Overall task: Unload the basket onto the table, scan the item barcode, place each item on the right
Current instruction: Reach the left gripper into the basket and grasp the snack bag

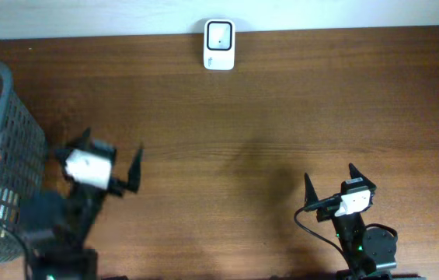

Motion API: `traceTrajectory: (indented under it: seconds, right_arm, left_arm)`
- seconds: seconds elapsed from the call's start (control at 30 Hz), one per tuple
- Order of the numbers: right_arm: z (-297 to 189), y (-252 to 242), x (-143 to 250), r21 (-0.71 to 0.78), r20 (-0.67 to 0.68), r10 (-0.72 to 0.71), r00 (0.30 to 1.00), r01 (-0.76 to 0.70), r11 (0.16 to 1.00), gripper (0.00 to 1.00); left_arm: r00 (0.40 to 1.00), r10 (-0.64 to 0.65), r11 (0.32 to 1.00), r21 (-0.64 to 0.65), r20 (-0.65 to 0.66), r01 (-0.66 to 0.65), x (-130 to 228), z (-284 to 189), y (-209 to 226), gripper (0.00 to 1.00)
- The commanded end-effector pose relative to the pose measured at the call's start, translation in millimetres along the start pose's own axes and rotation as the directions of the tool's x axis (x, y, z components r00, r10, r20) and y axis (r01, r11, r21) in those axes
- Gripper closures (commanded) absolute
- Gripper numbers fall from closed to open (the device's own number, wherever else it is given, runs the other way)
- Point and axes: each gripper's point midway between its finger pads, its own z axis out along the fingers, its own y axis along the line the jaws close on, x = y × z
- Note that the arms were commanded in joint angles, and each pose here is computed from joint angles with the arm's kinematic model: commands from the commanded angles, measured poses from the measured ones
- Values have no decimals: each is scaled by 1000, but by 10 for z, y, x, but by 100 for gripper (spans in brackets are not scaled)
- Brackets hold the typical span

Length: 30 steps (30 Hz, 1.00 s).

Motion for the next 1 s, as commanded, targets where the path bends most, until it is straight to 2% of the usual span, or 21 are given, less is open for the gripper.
traceTrajectory:
  seconds: [0.0,0.1,0.17,0.2,0.37,0.4,0.43,0.47,0.5,0.53,0.6,0.73,0.9,0.97]
  right_arm:
    - [3,-3,28,4,-3,4,1000,-4,1000,1]
    - [3,-3,27,4,-3,4,1000,-4,1000,1]
    - [3,-3,28,4,-3,4,1000,-4,1000,1]
    - [3,-3,28,4,-3,4,1000,-4,1000,1]
    - [3,-3,28,4,-3,4,1000,-4,1000,1]
    - [3,-3,28,4,-3,4,1000,-4,1000,1]
    - [3,-3,27,4,-3,4,1000,-4,1000,1]
    - [3,-3,28,4,-3,4,1000,-4,1000,1]
    - [3,-3,28,4,-3,4,1000,-4,1000,1]
    - [3,-2,28,4,-3,4,1000,-4,1000,1]
    - [3,-2,28,4,-3,4,1000,-4,1000,1]
    - [3,-3,28,4,-3,4,1000,-4,1000,1]
    - [3,-3,28,4,-3,4,1000,-4,1000,1]
    - [3,-3,28,4,-3,4,1000,-4,1000,1]
  left_arm:
    - [996,-35,994,96,-76,42,-545,237,103,1]
    - [968,-96,982,137,-234,131,-781,432,217,1]
    - [952,-122,957,220,-279,188,-1022,473,153,1]
    - [945,-129,955,220,-300,201,-1085,489,177,1]
    - [949,-129,949,244,-286,202,-1175,522,171,1]
    - [951,-124,955,226,-284,192,-1175,530,206,1]
    - [941,-146,974,120,-304,190,-1116,547,391,5]
    - [906,-274,962,-92,-324,258,-1013,530,720,10]
    - [862,-411,898,-297,-297,326,-911,451,1037,10]
    - [804,-554,767,-508,-217,391,-781,281,1396,9]
    - [716,-696,539,-698,-53,471,-592,-48,1845,8]
    - [595,-797,265,-830,98,491,-142,-511,2359,9]
    - [439,-884,17,-927,160,373,833,-825,2903,11]
    - [386,-908,-24,-942,160,334,1131,-862,2999,12]
